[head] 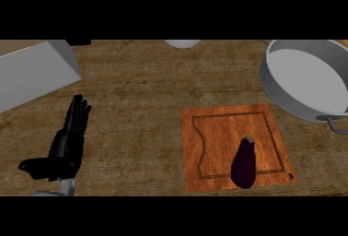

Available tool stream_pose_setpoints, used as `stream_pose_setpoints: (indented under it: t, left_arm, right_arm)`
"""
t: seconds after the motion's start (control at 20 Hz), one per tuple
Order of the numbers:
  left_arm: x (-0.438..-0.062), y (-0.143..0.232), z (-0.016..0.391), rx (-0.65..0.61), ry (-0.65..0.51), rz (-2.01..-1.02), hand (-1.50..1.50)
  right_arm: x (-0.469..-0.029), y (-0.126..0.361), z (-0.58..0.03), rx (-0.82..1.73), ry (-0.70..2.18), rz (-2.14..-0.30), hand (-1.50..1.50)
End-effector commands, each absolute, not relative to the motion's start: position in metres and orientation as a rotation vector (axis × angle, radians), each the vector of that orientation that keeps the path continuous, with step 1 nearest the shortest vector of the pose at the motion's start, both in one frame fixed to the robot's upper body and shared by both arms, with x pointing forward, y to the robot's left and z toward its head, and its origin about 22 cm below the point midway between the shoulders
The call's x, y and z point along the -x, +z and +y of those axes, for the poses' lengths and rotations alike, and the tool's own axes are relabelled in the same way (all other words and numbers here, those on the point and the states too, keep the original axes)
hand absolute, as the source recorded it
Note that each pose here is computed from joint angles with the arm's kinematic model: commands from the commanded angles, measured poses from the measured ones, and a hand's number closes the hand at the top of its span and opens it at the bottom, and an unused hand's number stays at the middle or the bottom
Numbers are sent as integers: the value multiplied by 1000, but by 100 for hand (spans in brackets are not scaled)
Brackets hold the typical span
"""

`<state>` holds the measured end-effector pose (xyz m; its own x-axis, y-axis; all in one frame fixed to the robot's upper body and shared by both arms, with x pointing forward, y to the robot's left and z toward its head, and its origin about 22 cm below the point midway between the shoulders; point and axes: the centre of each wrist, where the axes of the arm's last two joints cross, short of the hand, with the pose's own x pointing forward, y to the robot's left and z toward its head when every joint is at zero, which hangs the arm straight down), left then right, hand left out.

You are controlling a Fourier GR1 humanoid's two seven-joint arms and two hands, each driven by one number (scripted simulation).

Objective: Pick the eggplant from the cutting board and place it in the pot

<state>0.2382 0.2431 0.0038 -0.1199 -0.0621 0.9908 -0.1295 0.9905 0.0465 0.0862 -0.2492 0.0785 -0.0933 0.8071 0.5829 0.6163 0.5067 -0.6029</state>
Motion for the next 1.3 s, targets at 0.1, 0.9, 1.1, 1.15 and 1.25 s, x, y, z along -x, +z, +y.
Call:
stream_pose_setpoints:
  t: [0.1,0.9,1.1,1.15,1.25]
  left_arm:
    - [-242,4,229,-116,41,-1714,0]
    - [-236,2,220,-104,41,-1716,0]
    - [-241,-5,234,-118,12,-1695,0]
    - [-247,16,224,-113,50,-1714,0]
    - [-238,-6,231,-113,46,-1697,0]
  right_arm:
    - [-52,72,-241,1159,501,-1371,-150]
    - [-129,77,-146,1147,614,-922,-150]
    - [-151,73,-129,1098,610,-850,-150]
    - [-158,72,-133,1092,590,-867,-150]
    - [-159,61,-138,1065,580,-859,-150]
